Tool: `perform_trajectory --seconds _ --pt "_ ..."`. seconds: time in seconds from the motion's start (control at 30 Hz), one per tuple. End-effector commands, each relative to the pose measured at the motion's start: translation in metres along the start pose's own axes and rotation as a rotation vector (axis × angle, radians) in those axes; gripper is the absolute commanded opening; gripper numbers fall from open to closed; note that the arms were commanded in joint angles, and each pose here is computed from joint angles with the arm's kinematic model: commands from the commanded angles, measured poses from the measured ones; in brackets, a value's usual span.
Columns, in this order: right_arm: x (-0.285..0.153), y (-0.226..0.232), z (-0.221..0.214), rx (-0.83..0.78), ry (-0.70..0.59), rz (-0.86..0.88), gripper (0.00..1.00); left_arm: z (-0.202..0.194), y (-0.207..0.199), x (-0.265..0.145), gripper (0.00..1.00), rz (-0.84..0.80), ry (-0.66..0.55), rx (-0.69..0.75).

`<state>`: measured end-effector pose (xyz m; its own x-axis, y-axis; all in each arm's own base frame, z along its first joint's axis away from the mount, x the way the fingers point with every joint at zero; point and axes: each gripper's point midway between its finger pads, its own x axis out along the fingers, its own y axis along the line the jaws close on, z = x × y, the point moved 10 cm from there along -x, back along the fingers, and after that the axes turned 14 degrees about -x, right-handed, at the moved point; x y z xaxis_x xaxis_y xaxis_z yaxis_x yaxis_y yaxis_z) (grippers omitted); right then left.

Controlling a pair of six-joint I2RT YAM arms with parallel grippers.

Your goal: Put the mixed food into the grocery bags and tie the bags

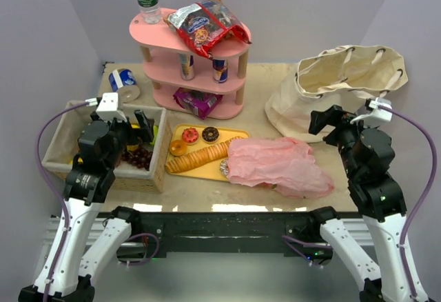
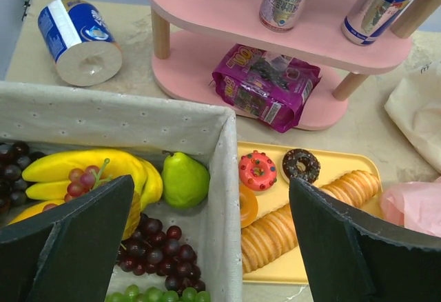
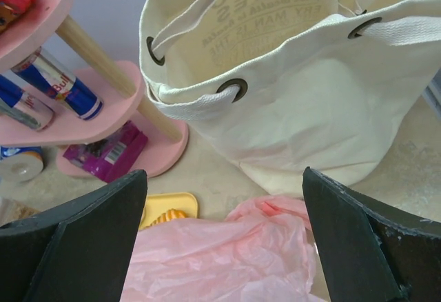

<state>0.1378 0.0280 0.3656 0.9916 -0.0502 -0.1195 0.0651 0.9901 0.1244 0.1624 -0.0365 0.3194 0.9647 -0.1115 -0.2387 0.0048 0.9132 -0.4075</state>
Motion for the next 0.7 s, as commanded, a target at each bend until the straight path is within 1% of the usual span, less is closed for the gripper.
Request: perform_trajectory --seconds 0.0,0.2,0.23,0.3,0.33,0.4,0.47,0.5,0.53,0.57,0.6,0.67 --pt "-0.002 0.0 0.001 -0.059 0.065 0.023 0.99 0.013 -0.006 -0.002 1.0 -0.02 -0.061 -0.019" --pt "-0.002 0.003 0.009 -0.103 0.056 0.073 0.99 0.011 -0.006 -0.002 1.0 -0.073 -0.077 0.047" --pt "-0.004 0.005 0.016 -0.123 0.037 0.097 0.99 0.009 -0.007 -0.002 1.0 -0.109 -0.06 0.069" --pt "0.003 0.01 0.022 -0.15 0.046 0.137 0.99 0.008 -0.01 -0.001 1.0 -0.142 -0.053 0.079" --pt "0.003 0.012 0.034 -0.164 0.027 0.156 0.99 0.009 -0.013 -0.001 1.0 -0.179 -0.041 0.094" --pt "0.018 0.02 0.04 -0.186 0.062 0.192 0.99 0.01 -0.015 0.001 1.0 -0.203 -0.037 0.101" --pt "0.022 0.024 0.056 -0.203 0.045 0.201 0.99 0.013 -0.019 0.004 1.0 -0.234 -0.033 0.104" --pt "0.038 0.029 0.053 -0.222 0.096 0.206 0.99 0.013 -0.021 0.005 1.0 -0.25 -0.028 0.105" --pt "0.041 0.03 0.065 -0.241 0.079 0.205 0.99 0.015 -0.025 0.007 1.0 -0.283 -0.018 0.1" --pt "0.049 0.032 0.066 -0.256 0.098 0.2 0.99 0.015 -0.028 0.01 1.0 -0.304 -0.01 0.095" --pt "0.064 0.033 0.062 -0.279 0.146 0.177 0.99 0.015 -0.03 0.011 1.0 -0.328 -0.006 0.088" --pt "0.077 0.034 0.065 -0.313 0.17 0.146 0.99 0.014 -0.036 0.015 1.0 -0.391 -0.001 0.065"
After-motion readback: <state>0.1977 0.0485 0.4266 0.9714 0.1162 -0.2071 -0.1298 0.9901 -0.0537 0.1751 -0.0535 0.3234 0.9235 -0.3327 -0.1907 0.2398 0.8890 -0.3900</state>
